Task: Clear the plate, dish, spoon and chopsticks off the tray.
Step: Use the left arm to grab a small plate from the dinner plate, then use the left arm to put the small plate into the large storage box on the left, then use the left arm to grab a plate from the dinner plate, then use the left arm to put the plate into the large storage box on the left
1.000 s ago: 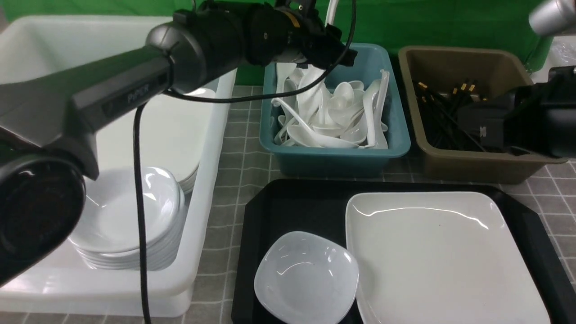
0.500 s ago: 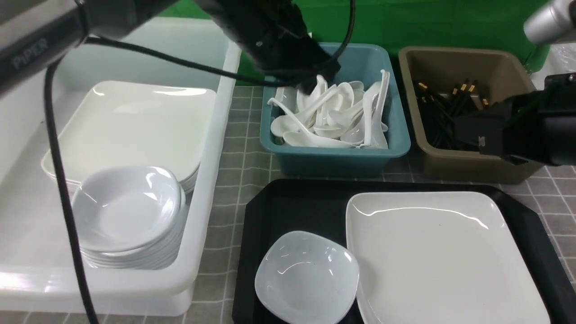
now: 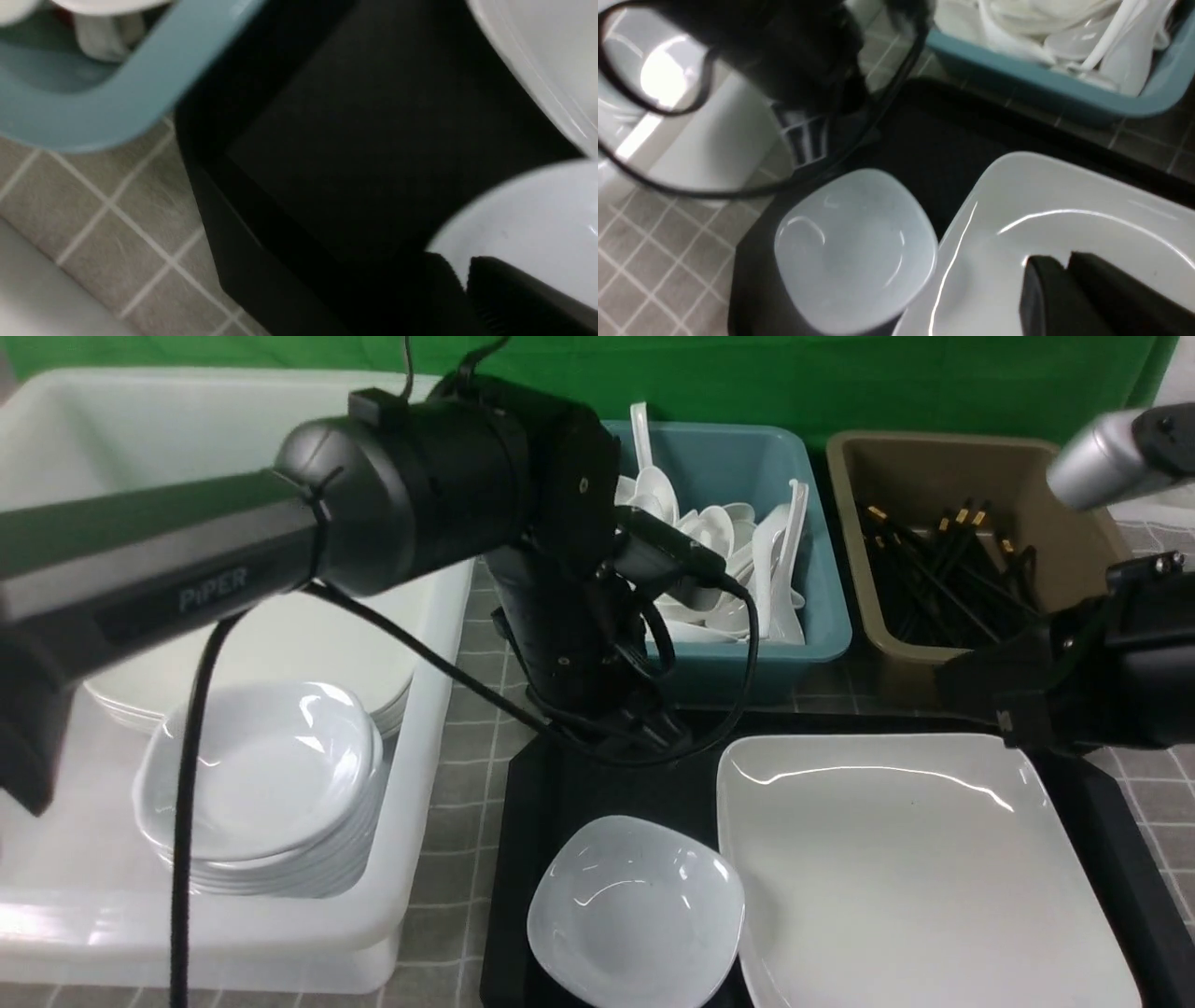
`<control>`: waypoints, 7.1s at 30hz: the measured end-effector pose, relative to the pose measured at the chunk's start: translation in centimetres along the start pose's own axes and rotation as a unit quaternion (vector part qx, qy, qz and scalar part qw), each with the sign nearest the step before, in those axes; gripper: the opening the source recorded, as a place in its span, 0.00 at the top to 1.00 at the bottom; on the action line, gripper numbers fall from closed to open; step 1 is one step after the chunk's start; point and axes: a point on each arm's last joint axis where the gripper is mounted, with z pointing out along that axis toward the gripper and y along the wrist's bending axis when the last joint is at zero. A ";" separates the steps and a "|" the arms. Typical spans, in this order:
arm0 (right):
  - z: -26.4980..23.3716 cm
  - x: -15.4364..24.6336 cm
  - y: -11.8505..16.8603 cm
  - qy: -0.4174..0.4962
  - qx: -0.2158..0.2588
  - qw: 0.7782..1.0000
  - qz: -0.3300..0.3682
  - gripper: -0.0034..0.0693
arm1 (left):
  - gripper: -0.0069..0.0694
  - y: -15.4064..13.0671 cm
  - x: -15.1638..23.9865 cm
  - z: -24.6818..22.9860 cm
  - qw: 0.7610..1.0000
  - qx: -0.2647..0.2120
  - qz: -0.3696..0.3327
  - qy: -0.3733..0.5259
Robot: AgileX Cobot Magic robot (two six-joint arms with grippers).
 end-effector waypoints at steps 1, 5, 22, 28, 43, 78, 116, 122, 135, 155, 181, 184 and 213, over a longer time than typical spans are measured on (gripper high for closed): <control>0.0 0.1 0.0 0.006 -0.002 1.000 -0.004 0.83 | 0.66 0.1 0.0 0.4 1.000 -0.002 -0.001 0.000; 0.0 0.2 0.1 0.013 -0.006 1.000 -0.010 0.83 | 0.46 0.1 0.1 2.0 1.000 -0.001 -0.002 0.011; 0.0 0.2 0.1 0.013 -0.006 1.000 -0.020 0.83 | 0.31 -0.3 1.2 7.4 0.994 0.041 0.003 0.101; 0.0 0.2 0.1 0.013 -0.006 1.000 -0.020 0.83 | 0.55 -0.7 1.7 7.3 0.990 0.061 -0.001 0.125; 0.0 0.2 0.1 0.013 -0.006 1.000 -0.020 0.83 | 0.82 -1.3 1.5 3.0 0.988 0.099 -0.010 0.115; 5.8 -9.9 17.2 0.023 -0.201 0.942 -0.266 0.92 | 0.87 11.2 24.5 -14.0 0.836 0.038 -0.508 -0.203; -3.7 0.1 0.1 0.158 0.170 0.972 -0.036 0.91 | 0.91 -2.9 8.7 -14.1 0.968 0.101 -0.145 -0.181; -7.0 4.9 -0.3 0.111 0.191 0.975 0.004 0.91 | 0.88 -7.7 2.2 -6.5 0.989 0.069 -0.098 -0.091; -9.4 6.1 0.5 0.054 0.181 0.982 0.024 0.91 | 0.40 -3.8 -5.6 4.6 0.988 0.023 -0.139 -0.059; -9.1 5.3 0.9 0.006 0.155 0.988 0.025 0.91 | 0.55 -3.9 -6.6 10.0 0.984 0.078 -0.145 -0.063; -12.8 2.3 2.0 -0.072 0.147 0.986 0.012 0.91 | 0.87 -4.6 -5.0 -8.0 0.985 0.075 -0.080 -0.134; -13.0 2.1 2.3 -0.078 0.136 0.988 0.015 0.91 | 0.87 -4.6 -4.4 -10.1 0.983 0.071 -0.076 -0.148; -0.7 -12.7 12.4 0.007 -0.117 0.975 -0.188 0.91 | 0.87 18.8 22.2 -23.2 0.709 -0.044 -0.543 -0.447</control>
